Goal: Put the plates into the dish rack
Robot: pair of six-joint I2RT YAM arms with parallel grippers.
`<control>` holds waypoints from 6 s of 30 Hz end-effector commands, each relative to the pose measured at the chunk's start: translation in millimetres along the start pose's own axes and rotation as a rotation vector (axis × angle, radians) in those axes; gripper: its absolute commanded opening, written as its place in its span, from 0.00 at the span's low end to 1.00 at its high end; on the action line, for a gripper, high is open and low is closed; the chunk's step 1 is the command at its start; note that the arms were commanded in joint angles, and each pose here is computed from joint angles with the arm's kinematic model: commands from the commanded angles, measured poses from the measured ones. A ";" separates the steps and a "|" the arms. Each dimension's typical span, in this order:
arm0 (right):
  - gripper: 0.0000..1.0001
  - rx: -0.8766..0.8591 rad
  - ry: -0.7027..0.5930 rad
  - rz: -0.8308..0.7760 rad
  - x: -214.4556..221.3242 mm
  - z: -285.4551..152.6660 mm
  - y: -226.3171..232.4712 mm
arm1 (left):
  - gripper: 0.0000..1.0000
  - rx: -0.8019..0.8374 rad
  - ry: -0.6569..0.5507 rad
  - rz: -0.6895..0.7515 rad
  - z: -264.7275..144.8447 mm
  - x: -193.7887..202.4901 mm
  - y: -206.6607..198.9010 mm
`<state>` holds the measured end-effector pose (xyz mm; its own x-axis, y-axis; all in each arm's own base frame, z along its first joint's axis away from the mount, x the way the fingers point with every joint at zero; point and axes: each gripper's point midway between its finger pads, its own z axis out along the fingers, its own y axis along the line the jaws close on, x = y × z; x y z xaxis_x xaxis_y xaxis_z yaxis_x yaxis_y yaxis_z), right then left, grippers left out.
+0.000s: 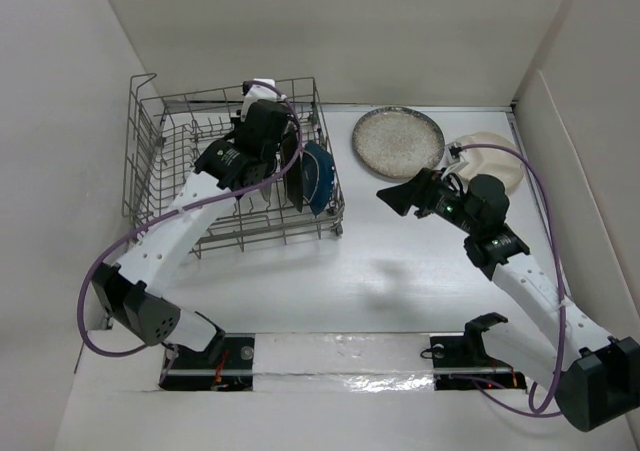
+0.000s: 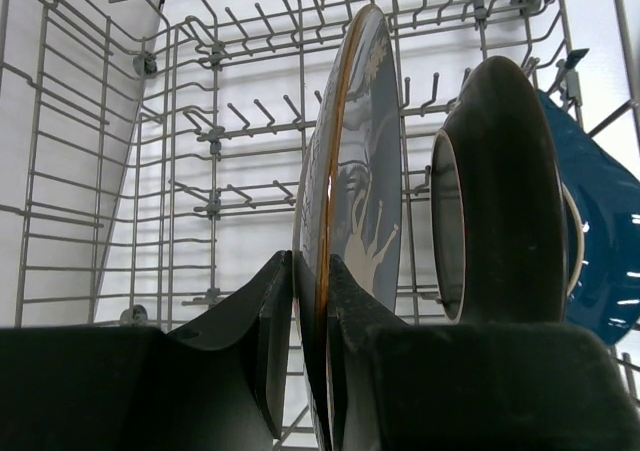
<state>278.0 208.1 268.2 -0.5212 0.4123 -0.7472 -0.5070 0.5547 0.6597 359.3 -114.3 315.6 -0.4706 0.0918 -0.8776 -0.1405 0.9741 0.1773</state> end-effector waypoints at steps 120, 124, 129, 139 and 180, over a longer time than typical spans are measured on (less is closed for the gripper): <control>0.34 1.341 -0.407 0.758 -56.6 -143.0 -447.8 | 0.23 0.852 -0.364 -0.285 -132.6 -1.1 -49.1; 0.23 1.365 -0.364 0.777 -54.4 -144.9 -456.8 | 0.23 0.852 -0.355 -0.282 -130.6 0.8 -50.8; 0.00 1.318 -0.457 0.731 -61.5 -157.7 -441.8 | 0.23 0.850 -0.349 -0.279 -128.9 2.1 -52.0; 0.00 1.077 -0.739 0.520 -115.8 -175.8 -320.7 | 0.24 0.923 -0.302 -0.277 -132.8 4.5 -67.4; 0.00 -0.411 -0.142 0.245 -100.8 55.6 120.3 | 0.00 0.883 -0.221 -0.312 -85.1 -15.9 -108.5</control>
<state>349.4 256.5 295.4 -0.6605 0.5611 -0.4990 -0.3401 0.3689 0.8650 304.5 -241.3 319.9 -0.4452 -0.2223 -0.8674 0.4843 0.7550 -0.4421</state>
